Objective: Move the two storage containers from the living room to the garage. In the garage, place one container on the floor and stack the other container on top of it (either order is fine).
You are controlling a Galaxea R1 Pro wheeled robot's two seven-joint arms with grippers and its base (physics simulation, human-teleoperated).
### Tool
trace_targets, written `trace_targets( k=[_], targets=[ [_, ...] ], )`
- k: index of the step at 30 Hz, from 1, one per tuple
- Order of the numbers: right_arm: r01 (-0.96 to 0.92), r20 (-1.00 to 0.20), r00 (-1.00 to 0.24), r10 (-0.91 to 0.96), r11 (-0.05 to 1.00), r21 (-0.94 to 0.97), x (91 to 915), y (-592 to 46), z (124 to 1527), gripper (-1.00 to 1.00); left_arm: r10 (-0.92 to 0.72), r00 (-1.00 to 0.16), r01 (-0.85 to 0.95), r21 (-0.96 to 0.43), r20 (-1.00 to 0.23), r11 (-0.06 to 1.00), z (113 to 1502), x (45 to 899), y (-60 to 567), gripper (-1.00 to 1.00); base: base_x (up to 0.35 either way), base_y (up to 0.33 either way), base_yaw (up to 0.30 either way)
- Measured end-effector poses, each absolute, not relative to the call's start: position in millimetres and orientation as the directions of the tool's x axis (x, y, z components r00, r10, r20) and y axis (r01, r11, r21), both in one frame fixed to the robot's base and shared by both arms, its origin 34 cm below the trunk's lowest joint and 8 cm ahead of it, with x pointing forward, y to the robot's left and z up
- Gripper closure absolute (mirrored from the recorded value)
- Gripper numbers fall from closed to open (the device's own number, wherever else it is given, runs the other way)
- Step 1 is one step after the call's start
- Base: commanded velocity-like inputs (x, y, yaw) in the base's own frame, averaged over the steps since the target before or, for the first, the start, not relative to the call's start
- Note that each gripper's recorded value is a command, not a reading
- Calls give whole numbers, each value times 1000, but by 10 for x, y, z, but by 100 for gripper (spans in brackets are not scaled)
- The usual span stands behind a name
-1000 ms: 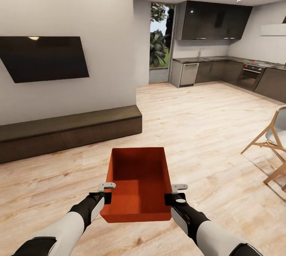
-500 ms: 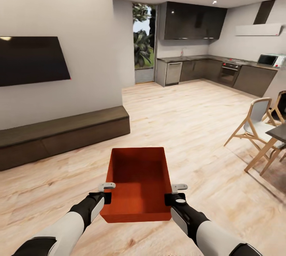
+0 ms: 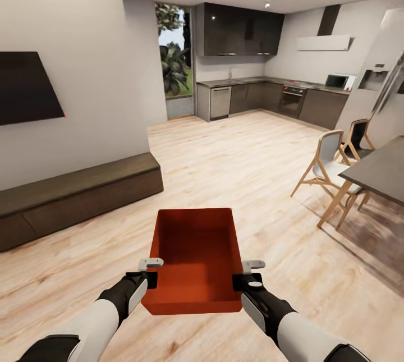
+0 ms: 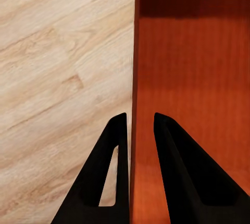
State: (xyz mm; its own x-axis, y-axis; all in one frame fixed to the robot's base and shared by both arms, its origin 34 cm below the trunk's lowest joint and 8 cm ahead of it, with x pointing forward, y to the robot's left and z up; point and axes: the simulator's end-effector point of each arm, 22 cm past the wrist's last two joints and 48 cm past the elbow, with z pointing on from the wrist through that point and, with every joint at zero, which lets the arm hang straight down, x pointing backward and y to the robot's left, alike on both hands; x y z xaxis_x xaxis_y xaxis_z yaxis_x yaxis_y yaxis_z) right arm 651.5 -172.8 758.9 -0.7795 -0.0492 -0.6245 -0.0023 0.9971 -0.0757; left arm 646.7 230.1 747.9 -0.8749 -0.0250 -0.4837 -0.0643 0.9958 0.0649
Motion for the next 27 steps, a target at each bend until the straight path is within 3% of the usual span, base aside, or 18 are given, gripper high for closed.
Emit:
trace_targets(
  k=[6,27],
  targets=[
    [-2,-625,-779,-49,997,-75,6515,-1729,7588,100,-25,-875,-64,65,-484,996,7479,6467,2300,100,0,0,-277],
    [1,-645,-762,-48,997,-75,6572,-1722,7729,100,-24,-862,-66,64,-507,996,7620,6530,2306,100,0,0,-5]
  ],
)
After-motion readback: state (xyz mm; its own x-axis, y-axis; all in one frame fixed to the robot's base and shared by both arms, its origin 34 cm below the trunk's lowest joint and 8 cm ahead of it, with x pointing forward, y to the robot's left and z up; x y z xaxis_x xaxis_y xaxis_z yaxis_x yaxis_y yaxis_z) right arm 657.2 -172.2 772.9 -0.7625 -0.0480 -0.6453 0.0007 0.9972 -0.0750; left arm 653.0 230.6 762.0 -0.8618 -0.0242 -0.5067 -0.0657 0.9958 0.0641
